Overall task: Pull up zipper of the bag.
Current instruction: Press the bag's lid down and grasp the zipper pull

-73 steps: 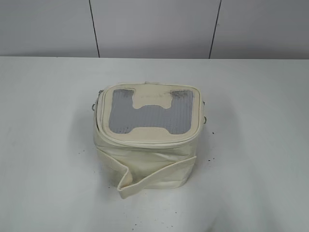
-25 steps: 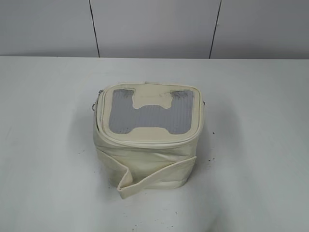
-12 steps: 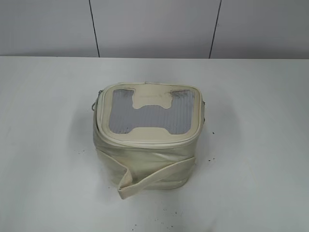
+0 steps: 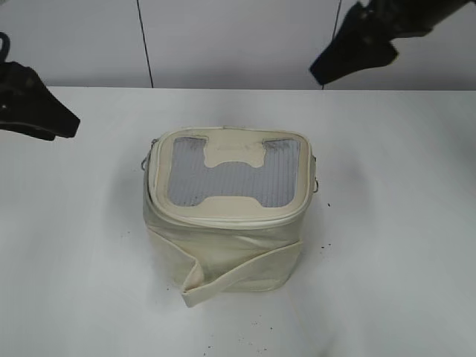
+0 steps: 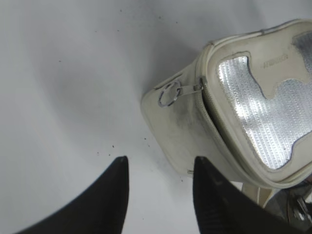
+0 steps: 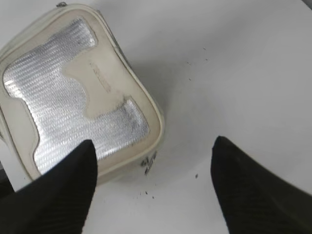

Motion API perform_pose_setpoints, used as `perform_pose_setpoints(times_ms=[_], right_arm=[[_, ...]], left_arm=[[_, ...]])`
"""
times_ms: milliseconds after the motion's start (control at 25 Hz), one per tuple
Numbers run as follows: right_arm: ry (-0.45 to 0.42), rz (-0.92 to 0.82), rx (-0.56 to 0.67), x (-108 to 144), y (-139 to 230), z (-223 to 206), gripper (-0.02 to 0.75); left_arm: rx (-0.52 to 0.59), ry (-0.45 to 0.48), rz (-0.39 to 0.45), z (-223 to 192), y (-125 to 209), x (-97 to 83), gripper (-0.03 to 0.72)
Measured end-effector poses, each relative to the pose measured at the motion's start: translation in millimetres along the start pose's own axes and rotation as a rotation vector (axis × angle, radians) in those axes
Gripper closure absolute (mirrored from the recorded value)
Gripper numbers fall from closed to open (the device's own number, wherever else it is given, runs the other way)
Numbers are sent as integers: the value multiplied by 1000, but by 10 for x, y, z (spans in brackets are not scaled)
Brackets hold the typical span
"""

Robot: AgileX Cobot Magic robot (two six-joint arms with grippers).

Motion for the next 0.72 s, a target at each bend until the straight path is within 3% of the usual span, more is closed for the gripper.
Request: perform_pose_setpoints(times_ms=[280,480,720], right_arm=[[-153,130,87,263,-279,-852,212],[-240,189,137,479,-389,-1312,235],[-314,174,185,535,-371,-1585,237]], left_arm=[[114,129,-54,-403,49,42,351],[101,135,-110,-547,23,62,342],[96,158,-82,-656,9,72,284]])
Point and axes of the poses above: a point on each arm's last joint axis where the gripper is mounted, z pointing back along that axis away from the gripper, x along the wrist's bending axis when the last joint is at zero, y = z × x, the point moved 10 cm from there along -z, pointing out along that axis toward the gripper, and after that the axes turned 15 degrees about -z, right-handed, at the moved point
